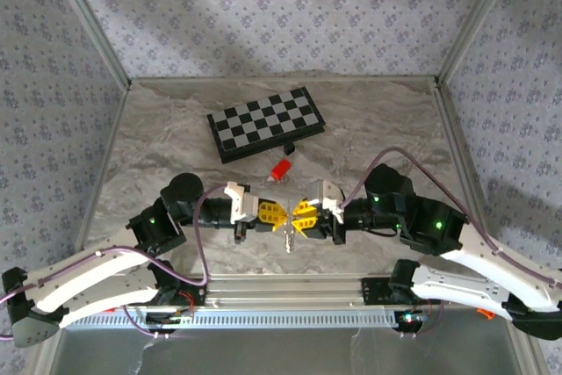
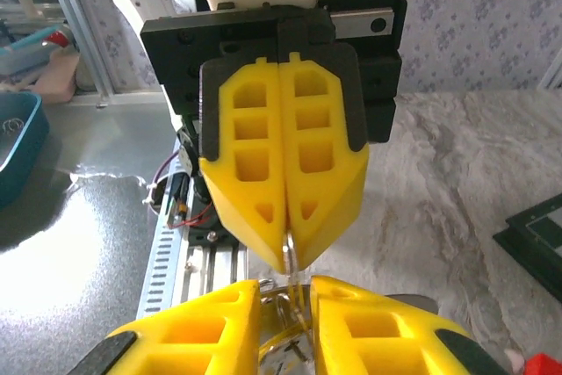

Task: Put the keys on the keyring

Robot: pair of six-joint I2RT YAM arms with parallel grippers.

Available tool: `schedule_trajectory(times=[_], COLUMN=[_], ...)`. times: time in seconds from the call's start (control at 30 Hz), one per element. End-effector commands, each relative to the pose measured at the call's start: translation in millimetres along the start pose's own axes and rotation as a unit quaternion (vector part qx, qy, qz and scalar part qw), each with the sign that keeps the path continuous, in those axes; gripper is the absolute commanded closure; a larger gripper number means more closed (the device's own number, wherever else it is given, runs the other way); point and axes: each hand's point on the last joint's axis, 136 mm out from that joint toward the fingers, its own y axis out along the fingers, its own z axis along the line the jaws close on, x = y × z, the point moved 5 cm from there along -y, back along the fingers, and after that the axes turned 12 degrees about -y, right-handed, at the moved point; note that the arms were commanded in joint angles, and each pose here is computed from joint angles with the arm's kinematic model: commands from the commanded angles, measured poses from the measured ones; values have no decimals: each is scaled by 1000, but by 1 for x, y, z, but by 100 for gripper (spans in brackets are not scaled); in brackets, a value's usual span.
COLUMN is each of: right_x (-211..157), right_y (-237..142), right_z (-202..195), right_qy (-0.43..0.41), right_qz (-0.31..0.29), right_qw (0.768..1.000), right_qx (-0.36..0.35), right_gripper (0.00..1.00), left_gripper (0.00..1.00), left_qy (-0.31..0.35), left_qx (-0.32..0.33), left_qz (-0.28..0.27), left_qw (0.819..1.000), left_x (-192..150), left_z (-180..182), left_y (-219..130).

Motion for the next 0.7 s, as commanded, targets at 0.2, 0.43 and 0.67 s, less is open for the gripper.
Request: schedule_trajectory(times=[0.2,0.43,0.67], right_x=[13,3,-10], right_y=[-3,-2,10], right_z=[-7,-15,-16], right_qy=[-2,-1,-24], right_qz=[-35,33,155], right_qw=[999,999,987], right_qx=[-19,-43,-21], right_gripper=[99,100,100], left_gripper=[100,87,82], left_qy=[29,23,30], left_qx=[-55,46,124], left_qz=[-67,-12,53], left_qw=[996,999,990], left_x=[31,15,-2], left_z=[-15,8,29], left_y=[0,-2,-2])
